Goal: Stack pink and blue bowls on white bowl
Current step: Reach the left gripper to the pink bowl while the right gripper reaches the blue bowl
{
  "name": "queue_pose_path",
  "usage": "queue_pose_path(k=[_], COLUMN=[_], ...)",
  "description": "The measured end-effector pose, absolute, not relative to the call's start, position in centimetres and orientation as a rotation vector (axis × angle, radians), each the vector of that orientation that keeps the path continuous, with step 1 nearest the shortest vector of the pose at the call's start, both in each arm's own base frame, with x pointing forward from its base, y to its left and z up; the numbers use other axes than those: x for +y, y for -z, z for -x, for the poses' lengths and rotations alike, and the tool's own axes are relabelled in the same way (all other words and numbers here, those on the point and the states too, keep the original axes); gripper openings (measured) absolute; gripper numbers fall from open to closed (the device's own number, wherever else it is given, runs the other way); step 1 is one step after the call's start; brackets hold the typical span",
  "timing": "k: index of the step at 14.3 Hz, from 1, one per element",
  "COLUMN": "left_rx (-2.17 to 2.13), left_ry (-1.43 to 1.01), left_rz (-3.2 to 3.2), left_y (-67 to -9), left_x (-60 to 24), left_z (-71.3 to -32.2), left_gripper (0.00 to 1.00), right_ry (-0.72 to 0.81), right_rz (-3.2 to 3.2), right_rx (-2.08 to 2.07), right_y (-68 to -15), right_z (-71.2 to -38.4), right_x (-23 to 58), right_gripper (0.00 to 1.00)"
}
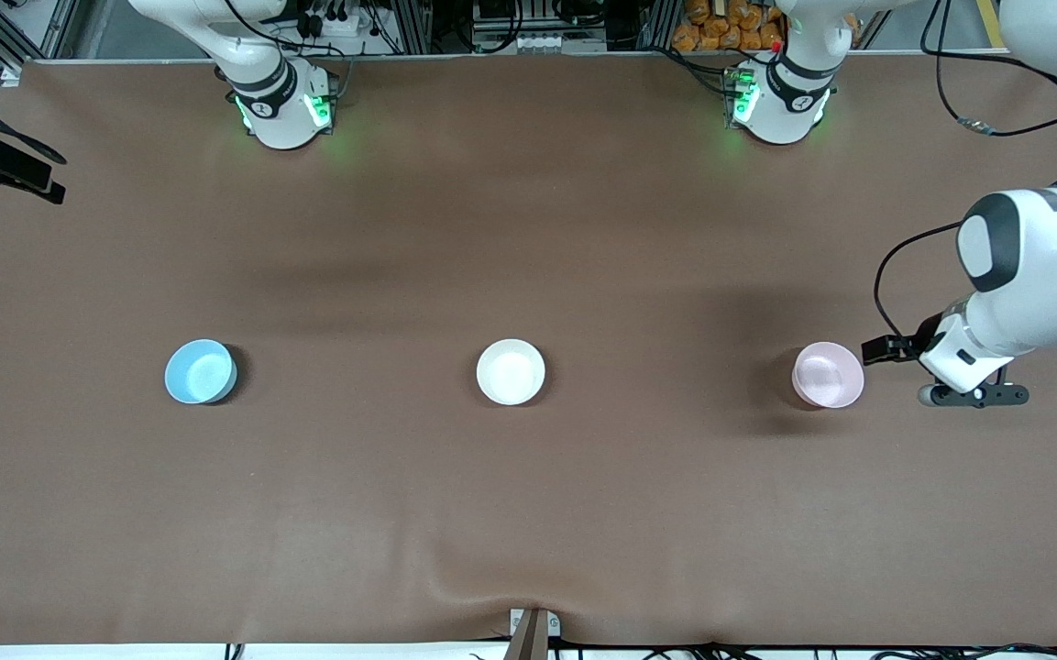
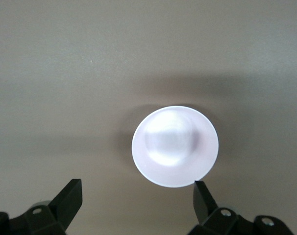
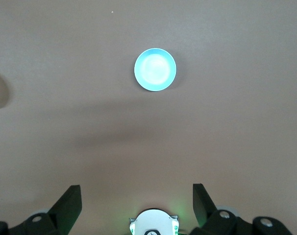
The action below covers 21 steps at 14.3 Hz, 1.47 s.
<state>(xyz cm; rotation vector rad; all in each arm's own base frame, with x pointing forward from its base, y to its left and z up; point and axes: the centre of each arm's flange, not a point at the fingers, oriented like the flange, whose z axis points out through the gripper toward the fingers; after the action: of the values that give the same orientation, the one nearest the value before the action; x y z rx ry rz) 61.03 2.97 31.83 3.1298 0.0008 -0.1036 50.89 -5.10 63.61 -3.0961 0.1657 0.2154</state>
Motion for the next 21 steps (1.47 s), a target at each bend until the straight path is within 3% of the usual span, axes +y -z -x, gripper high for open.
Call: queue_pose_path(k=[9, 11, 13, 14, 18, 21], left_rx=[-0.079, -0.107, -0.124, -0.129, -0.133, -0.134], left_ry=[0.084, 0.078, 0.066, 0.064, 0.067, 0.061], left_rz=[-3.123, -3.12, -3.119, -3.119, -3.117, -3.118], left_y=[-24.3, -23.3, -22.3, -21.9, -21.4, -21.4], left_x=[3.2, 4.0, 4.8, 4.8, 4.6, 4.6], left_z=[-60.8, -60.6, -60.3, -60.1, -59.8, -59.8], left_gripper=[0.86, 0.7, 0.67, 0.57, 0.45, 0.18], right_ry=[-0.118, -0.104, -0.103, -0.106, -0.086, -0.069], right_rz=[3.107, 3.113, 3.118, 3.121, 3.137, 3.148], right_rx=[0.09, 0.094, 0.101, 0.105, 0.046, 0.0], right_y=[-57.4, -55.2, -52.5, -51.0, -44.7, -39.9], right_z=[-53.4, -55.0, -56.7, -57.5, -60.8, -62.5], right_x=[-5.4, -5.7, -6.0, -6.2, -7.4, -8.9], right_gripper=[1.0, 1.0, 1.0, 1.0, 1.0, 1.0])
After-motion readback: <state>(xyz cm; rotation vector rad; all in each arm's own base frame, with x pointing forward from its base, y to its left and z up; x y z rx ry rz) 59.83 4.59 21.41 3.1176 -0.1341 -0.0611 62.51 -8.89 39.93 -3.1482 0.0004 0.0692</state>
